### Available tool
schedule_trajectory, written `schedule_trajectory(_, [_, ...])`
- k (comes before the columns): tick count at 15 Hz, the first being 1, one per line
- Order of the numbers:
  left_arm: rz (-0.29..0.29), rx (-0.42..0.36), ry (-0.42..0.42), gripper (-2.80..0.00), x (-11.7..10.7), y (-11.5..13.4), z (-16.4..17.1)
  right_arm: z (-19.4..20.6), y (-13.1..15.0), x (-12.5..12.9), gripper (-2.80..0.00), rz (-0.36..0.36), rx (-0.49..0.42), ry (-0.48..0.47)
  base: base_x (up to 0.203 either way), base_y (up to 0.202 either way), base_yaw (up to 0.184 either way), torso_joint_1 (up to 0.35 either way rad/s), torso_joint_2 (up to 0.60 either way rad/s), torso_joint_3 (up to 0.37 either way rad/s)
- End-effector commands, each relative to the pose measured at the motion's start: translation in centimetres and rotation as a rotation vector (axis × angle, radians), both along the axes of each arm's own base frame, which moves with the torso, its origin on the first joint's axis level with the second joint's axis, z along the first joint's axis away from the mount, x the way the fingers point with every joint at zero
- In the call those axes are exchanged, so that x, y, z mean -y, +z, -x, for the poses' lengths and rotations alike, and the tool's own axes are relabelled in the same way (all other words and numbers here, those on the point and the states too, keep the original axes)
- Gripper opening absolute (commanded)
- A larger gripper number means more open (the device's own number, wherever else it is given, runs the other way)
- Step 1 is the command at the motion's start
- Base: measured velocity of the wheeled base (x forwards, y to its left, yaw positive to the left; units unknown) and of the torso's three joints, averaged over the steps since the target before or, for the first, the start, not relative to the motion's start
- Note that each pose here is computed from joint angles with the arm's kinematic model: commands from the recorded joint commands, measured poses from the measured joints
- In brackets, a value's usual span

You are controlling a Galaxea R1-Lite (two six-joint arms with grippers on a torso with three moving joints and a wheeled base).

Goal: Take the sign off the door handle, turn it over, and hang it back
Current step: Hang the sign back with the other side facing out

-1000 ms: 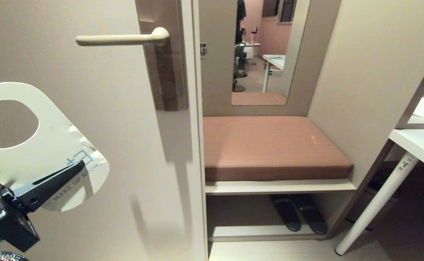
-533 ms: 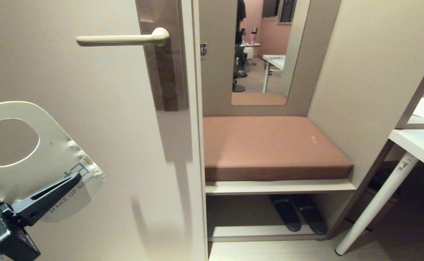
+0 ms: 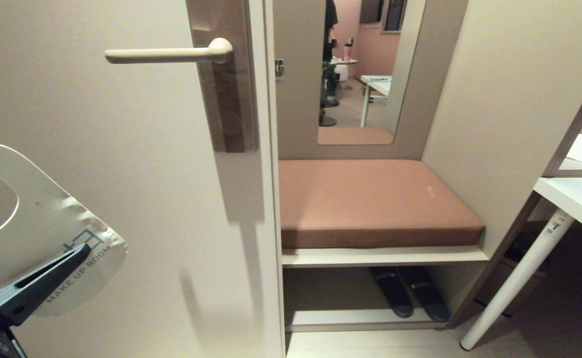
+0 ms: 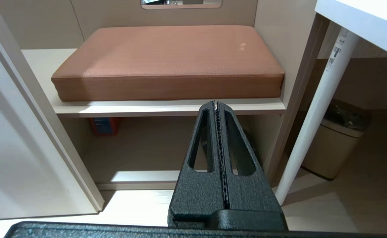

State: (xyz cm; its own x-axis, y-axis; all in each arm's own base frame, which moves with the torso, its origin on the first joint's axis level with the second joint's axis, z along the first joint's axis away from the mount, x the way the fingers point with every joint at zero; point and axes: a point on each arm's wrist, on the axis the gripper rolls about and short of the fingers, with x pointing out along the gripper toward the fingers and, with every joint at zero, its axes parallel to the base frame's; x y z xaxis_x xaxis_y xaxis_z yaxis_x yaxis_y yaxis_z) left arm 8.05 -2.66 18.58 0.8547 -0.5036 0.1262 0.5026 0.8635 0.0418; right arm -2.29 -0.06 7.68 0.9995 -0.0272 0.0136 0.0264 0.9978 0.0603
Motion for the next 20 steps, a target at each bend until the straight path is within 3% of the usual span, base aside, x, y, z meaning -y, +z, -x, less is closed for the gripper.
schedule_trajectory(1, [0.010, 0.014, 0.052, -2.80, -0.3, -0.2, 0.6, 0.0, 0.0, 0.0, -2.80, -0.001, -0.001, 0.000, 0.000, 0.000, 0.000, 0.000, 0.00, 0.000])
schedule_trajectory(4, [0.018, -0.001, 0.151, -2.80, -0.5, 0.1, 0.4, 0.0, 0.0, 0.0, -2.80, -0.001, -0.001, 0.000, 0.000, 0.000, 0.000, 0.000, 0.00, 0.000])
schedule_trajectory(11, [0.021, 0.014, 0.189, -2.80, -0.5, 1.3, -0.5, 0.0, 0.0, 0.0, -2.80, -0.001, -0.001, 0.000, 0.000, 0.000, 0.000, 0.000, 0.00, 0.000])
schedule_trajectory(14, [0.020, 0.005, 0.266, -2.80, -1.0, 2.6, -2.6, 0.0, 0.0, 0.0, -2.80, 0.000, -0.001, 0.000, 0.000, 0.000, 0.000, 0.000, 0.00, 0.000])
schedule_trajectory(20, [-0.008, -0.086, 0.283, -2.80, -0.9, 3.8, -4.8, 0.0, 0.0, 0.0, -2.80, -0.001, -0.001, 0.000, 0.000, 0.000, 0.000, 0.000, 0.00, 0.000])
